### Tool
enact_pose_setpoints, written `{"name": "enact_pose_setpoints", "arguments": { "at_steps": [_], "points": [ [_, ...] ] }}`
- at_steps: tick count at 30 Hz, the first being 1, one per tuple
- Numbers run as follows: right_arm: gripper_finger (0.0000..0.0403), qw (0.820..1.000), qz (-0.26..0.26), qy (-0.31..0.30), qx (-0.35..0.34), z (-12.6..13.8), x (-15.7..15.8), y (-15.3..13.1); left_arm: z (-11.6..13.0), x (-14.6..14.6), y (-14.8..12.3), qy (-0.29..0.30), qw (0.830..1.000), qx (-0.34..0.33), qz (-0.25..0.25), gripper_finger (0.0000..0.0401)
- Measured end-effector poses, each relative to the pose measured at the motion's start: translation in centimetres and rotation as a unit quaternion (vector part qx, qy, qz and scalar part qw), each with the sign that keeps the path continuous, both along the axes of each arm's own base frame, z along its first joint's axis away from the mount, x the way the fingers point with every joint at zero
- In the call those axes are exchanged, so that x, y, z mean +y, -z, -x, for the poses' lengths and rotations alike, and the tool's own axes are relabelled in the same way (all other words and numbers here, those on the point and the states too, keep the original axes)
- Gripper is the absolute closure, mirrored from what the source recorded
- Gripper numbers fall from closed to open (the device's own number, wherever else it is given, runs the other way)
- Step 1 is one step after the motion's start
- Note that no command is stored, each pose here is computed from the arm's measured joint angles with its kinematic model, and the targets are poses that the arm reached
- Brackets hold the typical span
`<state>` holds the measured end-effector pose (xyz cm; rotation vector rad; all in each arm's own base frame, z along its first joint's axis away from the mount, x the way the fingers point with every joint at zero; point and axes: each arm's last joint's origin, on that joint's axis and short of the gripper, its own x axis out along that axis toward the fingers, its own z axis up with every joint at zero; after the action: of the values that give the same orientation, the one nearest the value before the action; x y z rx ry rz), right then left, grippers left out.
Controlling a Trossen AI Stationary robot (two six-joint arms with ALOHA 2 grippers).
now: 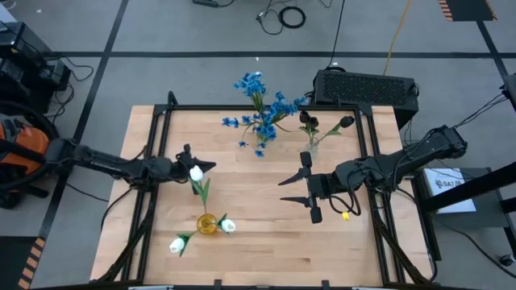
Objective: Sort flowers into vase by color
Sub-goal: Return to Home Position
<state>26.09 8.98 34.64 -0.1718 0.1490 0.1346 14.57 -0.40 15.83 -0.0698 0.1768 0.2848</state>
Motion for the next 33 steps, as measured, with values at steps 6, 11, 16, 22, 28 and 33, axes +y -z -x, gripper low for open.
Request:
{"name": "enact_pose_setpoints", "arguments": {
  "at_steps": [6, 11, 16, 22, 28, 33],
  "points": [
    [0.0232, 1.000, 0.011, -0.002, -0.001, 0.0, 0.0, 0.0, 0.4, 0.9, 0.4, 0.073, 0.996, -0.052, 0.011, 0.0401],
    [0.0268, 1.000, 0.001, 0.002, 0.018, 0.8, -0.3, -0.1, 0.5, 0.9, 0.3, 0.108, 0.993, -0.054, 0.016, 0.0401],
    [0.0372, 0.997, -0.016, 0.006, 0.075, 2.1, -0.5, 0.4, 0.9, 0.9, 0.6, 0.113, 0.993, -0.033, 0.019, 0.0401],
    [0.0393, 0.996, -0.002, -0.013, 0.090, 2.9, 0.1, 1.6, 1.5, 0.9, 0.1, 0.115, 0.992, -0.045, 0.005, 0.0401],
    [0.0400, 0.994, -0.001, -0.061, 0.092, 4.0, -0.7, 4.9, 2.4, 0.8, -0.3, 0.129, 0.990, -0.058, -0.021, 0.0401],
    [0.0402, 0.996, -0.017, -0.054, 0.071, 5.9, -1.9, 6.4, 3.3, 0.7, -0.3, 0.131, 0.990, -0.055, -0.021, 0.0401]
  ]
}}
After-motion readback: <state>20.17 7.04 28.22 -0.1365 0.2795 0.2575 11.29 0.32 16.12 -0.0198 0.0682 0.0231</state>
